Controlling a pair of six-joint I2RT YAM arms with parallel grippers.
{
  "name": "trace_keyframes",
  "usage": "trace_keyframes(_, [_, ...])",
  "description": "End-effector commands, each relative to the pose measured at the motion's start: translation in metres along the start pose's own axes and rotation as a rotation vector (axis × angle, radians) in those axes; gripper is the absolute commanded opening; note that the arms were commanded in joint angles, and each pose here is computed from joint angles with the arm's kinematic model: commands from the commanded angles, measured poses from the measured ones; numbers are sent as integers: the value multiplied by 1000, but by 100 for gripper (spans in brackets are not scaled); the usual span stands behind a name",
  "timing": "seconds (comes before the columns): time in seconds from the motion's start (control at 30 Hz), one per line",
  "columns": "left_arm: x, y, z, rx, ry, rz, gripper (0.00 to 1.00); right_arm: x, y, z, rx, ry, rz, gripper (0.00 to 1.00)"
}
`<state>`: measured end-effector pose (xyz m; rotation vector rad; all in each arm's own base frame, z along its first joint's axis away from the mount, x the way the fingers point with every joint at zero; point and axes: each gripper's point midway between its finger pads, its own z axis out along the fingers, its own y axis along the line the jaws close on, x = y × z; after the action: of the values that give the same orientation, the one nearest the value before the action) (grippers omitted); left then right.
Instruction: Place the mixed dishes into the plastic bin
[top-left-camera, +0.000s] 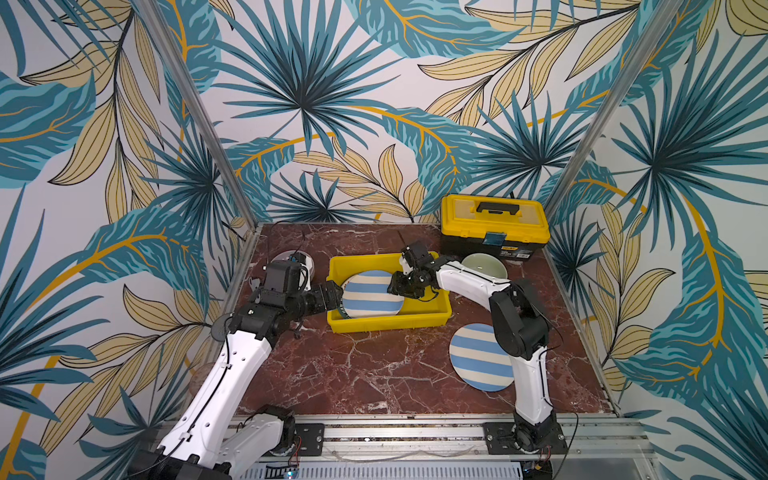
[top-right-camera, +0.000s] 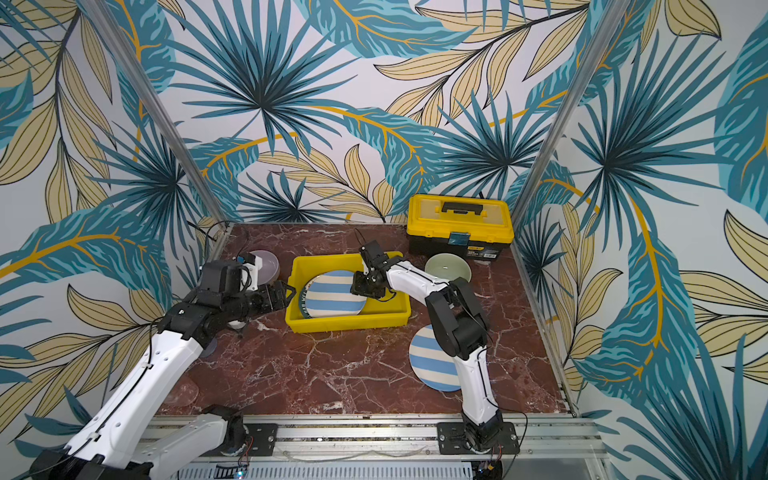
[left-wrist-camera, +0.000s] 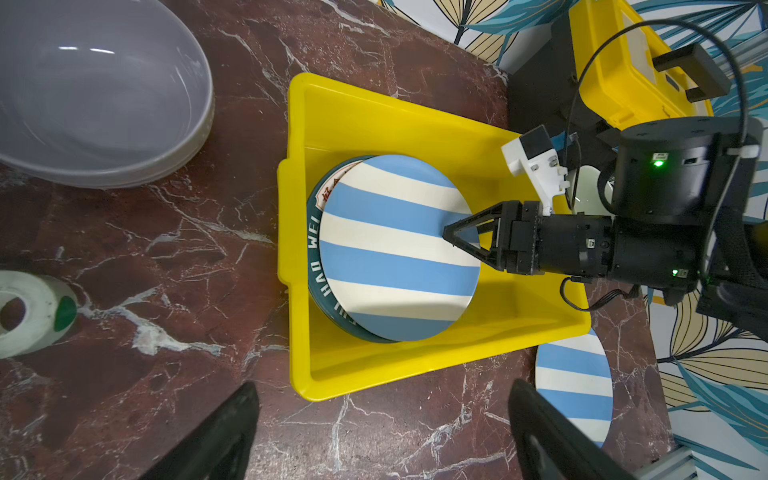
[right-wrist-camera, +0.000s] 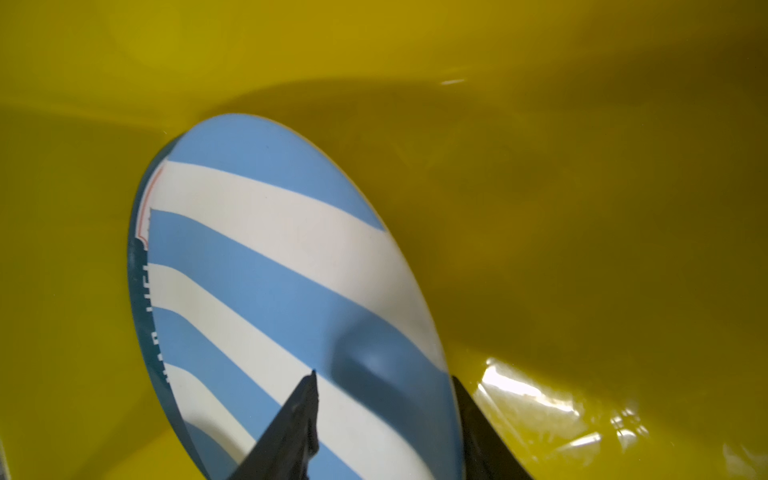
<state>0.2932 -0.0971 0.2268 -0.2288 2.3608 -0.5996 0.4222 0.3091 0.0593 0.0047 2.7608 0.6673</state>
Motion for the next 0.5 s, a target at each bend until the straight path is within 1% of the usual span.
trace_keyframes(0.0, [-1, 1, 0, 9, -10, 2, 94, 5, -3, 3, 53, 20, -24, 52])
trace_keyframes(0.3, [0, -1, -1, 19, -8, 9, 94, 10, -1, 12, 87, 53, -41, 53])
trace_keyframes(0.47, [0, -2, -2, 23, -12, 10, 94, 11, 4, 17, 104, 66, -56, 59])
